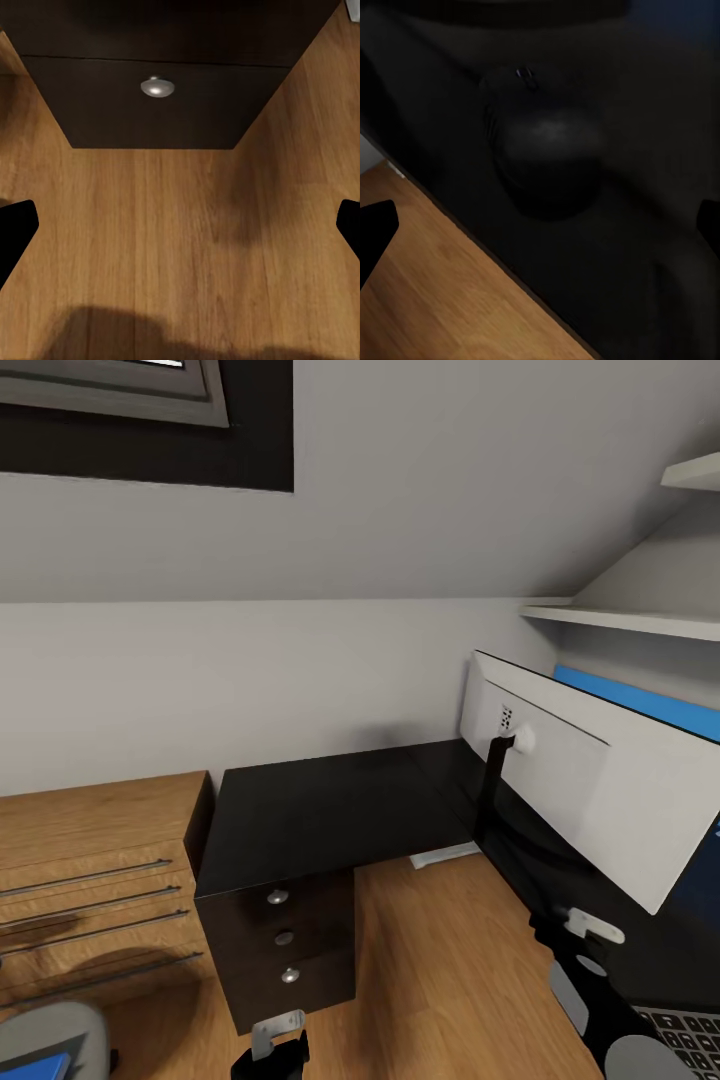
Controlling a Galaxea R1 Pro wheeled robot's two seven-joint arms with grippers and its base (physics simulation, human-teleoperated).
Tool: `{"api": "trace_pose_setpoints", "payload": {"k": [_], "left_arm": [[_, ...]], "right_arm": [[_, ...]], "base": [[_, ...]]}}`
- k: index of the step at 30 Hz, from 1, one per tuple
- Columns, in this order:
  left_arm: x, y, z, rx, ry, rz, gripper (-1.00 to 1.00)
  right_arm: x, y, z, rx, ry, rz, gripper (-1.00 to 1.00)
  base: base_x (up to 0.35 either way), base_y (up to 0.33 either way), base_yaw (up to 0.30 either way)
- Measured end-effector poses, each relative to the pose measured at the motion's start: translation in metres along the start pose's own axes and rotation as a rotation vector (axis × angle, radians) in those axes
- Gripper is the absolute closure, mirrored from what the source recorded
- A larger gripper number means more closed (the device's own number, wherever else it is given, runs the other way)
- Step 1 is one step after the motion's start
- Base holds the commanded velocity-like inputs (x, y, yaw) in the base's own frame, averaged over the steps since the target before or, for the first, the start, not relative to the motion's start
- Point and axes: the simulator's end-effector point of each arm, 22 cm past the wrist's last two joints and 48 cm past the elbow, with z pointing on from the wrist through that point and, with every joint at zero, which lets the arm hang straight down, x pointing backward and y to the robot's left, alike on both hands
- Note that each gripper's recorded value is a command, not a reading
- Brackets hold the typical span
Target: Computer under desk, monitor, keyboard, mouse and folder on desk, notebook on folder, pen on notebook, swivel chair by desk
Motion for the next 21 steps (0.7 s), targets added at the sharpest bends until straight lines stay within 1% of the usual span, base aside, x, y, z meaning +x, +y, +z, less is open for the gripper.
{"api": "trace_pose_setpoints", "payload": {"k": [21], "left_arm": [[0.0001,0.0000,0.0000,0.000,0.001,-0.001,-1.00]], "right_arm": [[-0.0010,-0.0088,0.0013,0.017,0.002,0.032,-1.00]], "base": [[0.000,0.000,0.000]]}}
